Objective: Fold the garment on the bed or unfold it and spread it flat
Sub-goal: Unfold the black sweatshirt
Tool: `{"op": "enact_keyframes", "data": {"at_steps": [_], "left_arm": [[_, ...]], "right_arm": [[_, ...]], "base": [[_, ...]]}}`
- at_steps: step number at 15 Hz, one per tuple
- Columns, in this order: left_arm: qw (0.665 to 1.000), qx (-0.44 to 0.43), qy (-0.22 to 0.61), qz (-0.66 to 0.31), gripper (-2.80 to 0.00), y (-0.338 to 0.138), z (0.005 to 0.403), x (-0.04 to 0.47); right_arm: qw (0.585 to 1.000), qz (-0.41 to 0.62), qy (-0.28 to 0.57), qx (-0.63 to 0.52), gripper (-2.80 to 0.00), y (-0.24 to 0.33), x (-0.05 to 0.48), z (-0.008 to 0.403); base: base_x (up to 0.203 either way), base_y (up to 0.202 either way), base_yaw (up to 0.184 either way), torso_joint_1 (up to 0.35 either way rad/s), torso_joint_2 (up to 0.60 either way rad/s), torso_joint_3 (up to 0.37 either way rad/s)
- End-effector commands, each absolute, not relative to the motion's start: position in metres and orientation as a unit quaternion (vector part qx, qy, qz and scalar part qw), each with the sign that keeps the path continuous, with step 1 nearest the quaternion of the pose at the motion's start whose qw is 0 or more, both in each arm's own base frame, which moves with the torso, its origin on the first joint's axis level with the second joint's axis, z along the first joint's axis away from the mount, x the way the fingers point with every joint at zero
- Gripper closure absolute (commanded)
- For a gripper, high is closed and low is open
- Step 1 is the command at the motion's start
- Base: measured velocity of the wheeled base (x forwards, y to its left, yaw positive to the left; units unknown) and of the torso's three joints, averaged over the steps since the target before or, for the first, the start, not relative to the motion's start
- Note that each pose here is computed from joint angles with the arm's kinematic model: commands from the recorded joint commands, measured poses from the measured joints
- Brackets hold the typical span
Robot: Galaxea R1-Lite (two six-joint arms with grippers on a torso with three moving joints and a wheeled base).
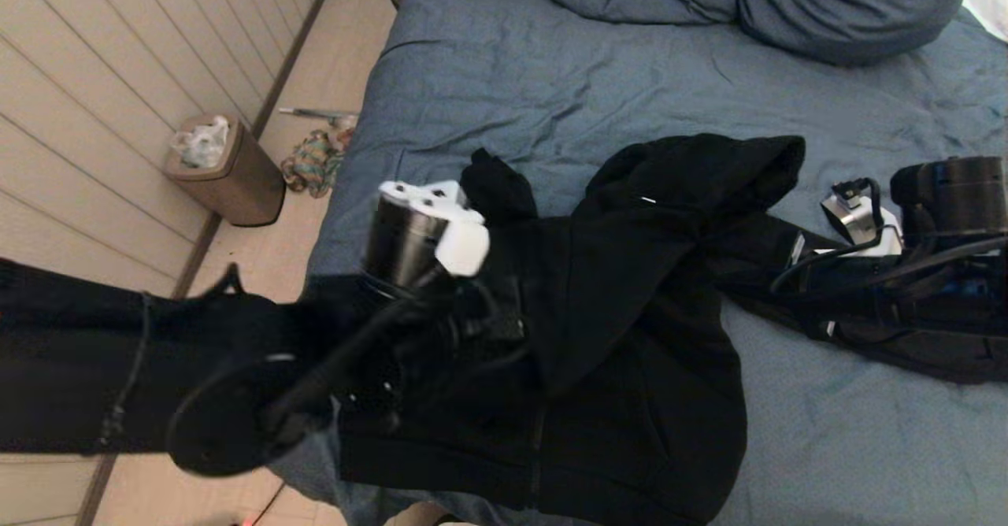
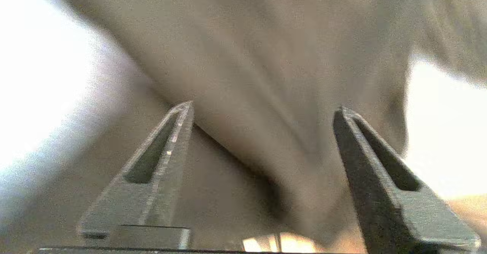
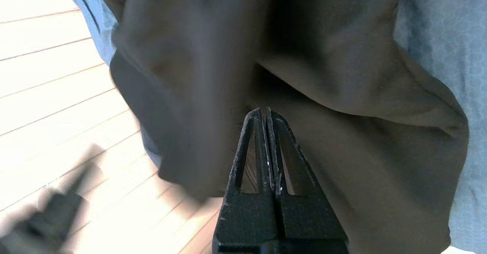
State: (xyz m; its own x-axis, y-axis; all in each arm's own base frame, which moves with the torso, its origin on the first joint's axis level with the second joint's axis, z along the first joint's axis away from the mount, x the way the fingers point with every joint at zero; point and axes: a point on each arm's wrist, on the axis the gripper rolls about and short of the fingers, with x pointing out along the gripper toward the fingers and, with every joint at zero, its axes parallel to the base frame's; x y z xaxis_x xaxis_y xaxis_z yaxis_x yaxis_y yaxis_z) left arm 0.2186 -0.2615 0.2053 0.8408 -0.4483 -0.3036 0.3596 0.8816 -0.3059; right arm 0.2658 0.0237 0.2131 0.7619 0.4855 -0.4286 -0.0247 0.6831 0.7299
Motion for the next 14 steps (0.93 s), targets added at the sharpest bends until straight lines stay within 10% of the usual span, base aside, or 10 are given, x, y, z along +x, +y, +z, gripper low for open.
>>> {"op": "enact_keyframes", "data": {"at_steps": [1, 6, 7, 14], "left_arm": [[0.962, -0.151, 0.147, -0.174, -2.8, -0.226, 0.232, 0.237], [0.96, -0.151, 0.159, -0.176, -2.8, -0.234, 0.222, 0.284], [0.961, -0.154, 0.157, -0.168, 0.0, -0.24, 0.22, 0.302], [0.967, -0.146, 0.147, -0.149, 0.0, -0.279, 0.205, 0.381]], "right_arm": [[0.861, 0.148, 0.315, 0.371, 0.0, 0.024, 0.267, 0.212], [0.861, 0.149, 0.315, 0.372, 0.0, 0.024, 0.267, 0.212], [0.861, 0.149, 0.314, 0.372, 0.0, 0.024, 0.266, 0.212], [0.859, 0.146, 0.321, 0.37, 0.0, 0.024, 0.27, 0.207]], "base": [[0.0, 0.0, 0.0, 0.0, 0.0, 0.0], [0.0, 0.0, 0.0, 0.0, 0.0, 0.0], [0.0, 0.0, 0.0, 0.0, 0.0, 0.0], [0.0, 0.0, 0.0, 0.0, 0.0, 0.0]]}}
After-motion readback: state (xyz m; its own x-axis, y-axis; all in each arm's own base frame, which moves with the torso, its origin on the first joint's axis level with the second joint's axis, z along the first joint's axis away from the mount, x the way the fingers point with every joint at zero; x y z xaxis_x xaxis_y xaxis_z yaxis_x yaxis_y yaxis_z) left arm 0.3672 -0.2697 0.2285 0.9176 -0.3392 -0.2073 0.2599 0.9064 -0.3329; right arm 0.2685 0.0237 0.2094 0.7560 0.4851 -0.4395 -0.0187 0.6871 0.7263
